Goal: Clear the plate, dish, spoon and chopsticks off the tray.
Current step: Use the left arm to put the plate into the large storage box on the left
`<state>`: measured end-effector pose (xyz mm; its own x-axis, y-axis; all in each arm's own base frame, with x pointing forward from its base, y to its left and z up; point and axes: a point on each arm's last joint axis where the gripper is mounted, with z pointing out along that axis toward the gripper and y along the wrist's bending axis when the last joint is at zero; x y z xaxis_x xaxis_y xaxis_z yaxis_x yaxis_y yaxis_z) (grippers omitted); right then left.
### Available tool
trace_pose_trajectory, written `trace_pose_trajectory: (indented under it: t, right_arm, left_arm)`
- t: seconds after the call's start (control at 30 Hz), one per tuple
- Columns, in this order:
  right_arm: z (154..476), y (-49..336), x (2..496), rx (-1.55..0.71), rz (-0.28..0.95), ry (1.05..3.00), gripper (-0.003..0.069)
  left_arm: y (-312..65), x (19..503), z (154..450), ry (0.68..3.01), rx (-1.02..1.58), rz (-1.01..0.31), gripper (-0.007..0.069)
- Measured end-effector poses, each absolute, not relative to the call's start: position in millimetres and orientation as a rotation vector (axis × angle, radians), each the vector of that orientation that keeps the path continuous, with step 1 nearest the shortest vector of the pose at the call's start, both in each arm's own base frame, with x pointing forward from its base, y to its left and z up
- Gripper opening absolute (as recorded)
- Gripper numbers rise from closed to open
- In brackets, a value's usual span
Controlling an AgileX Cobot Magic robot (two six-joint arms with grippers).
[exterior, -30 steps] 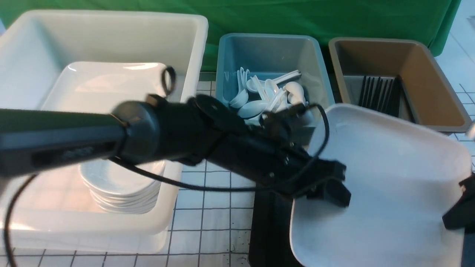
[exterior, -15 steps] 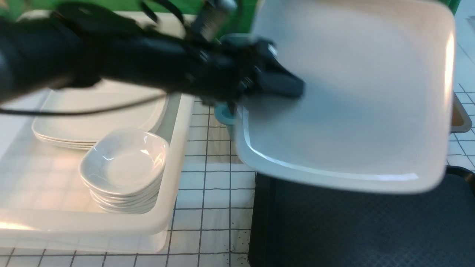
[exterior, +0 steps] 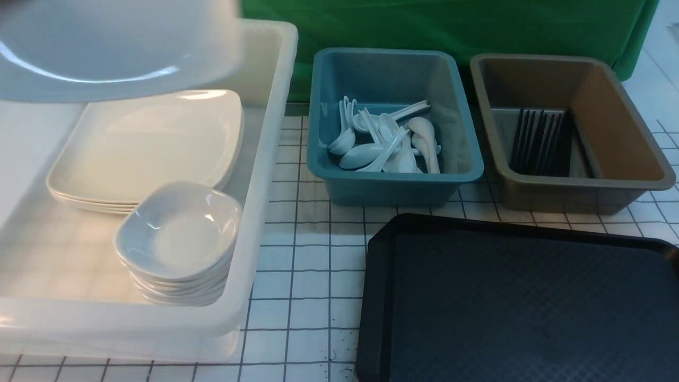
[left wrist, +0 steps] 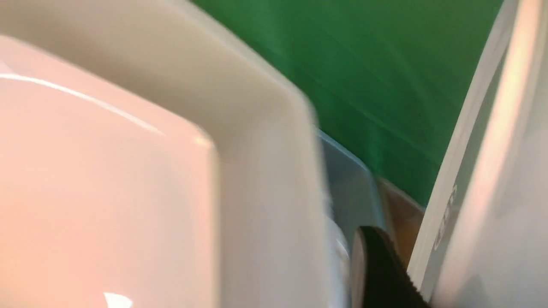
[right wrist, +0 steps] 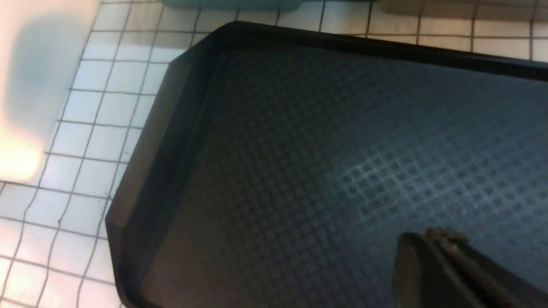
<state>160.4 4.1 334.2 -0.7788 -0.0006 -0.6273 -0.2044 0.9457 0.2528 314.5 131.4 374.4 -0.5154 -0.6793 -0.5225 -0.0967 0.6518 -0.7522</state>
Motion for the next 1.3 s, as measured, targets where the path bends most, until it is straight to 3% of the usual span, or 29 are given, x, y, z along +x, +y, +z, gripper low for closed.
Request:
trace_pose_trajectory:
  t: [0.1, 0.23, 0.4, 0.67, 0.9, 1.07, 1.3]
  right_arm:
    - [326.4, 3.1, 162.5, -0.113, 0.405, 2.425, 0.003]
    - [317.4, 2.7, 162.9, -0.091, 0.408, 2.432, 0.003]
    - [316.9, 1.4, 166.1, -0.062, 0.397, 2.394, 0.003]
    - [316.4, 0.2, 168.1, -0.042, 0.385, 2.374, 0.003]
    - [316.0, -0.6, 169.8, -0.034, 0.381, 2.369, 0.003]
    - [310.1, -2.1, 176.2, -0.023, 0.394, 2.401, 0.003]
    - [304.4, -2.7, 180.6, -0.019, 0.415, 2.44, 0.003]
  left_arm:
    - [156.8, 305.7, 360.9, 1.957, -0.764, -0.785, 0.0218]
    - [157.1, 304.7, 336.2, 1.966, -0.872, -0.778, 0.0218]
    - [140.4, 319.6, 309.0, 1.946, -0.953, -0.678, 0.0218]
    - [105.2, 350.2, 304.0, 1.873, -0.938, -0.579, 0.0218]
    - [68.2, 380.5, 264.1, 1.988, -0.893, -0.545, 0.0218]
    - [62.3, 394.2, 226.0, 2.033, -1.045, -0.587, 0.0219]
    - [65.4, 397.8, 210.2, 2.073, -1.037, -0.531, 0.0353]
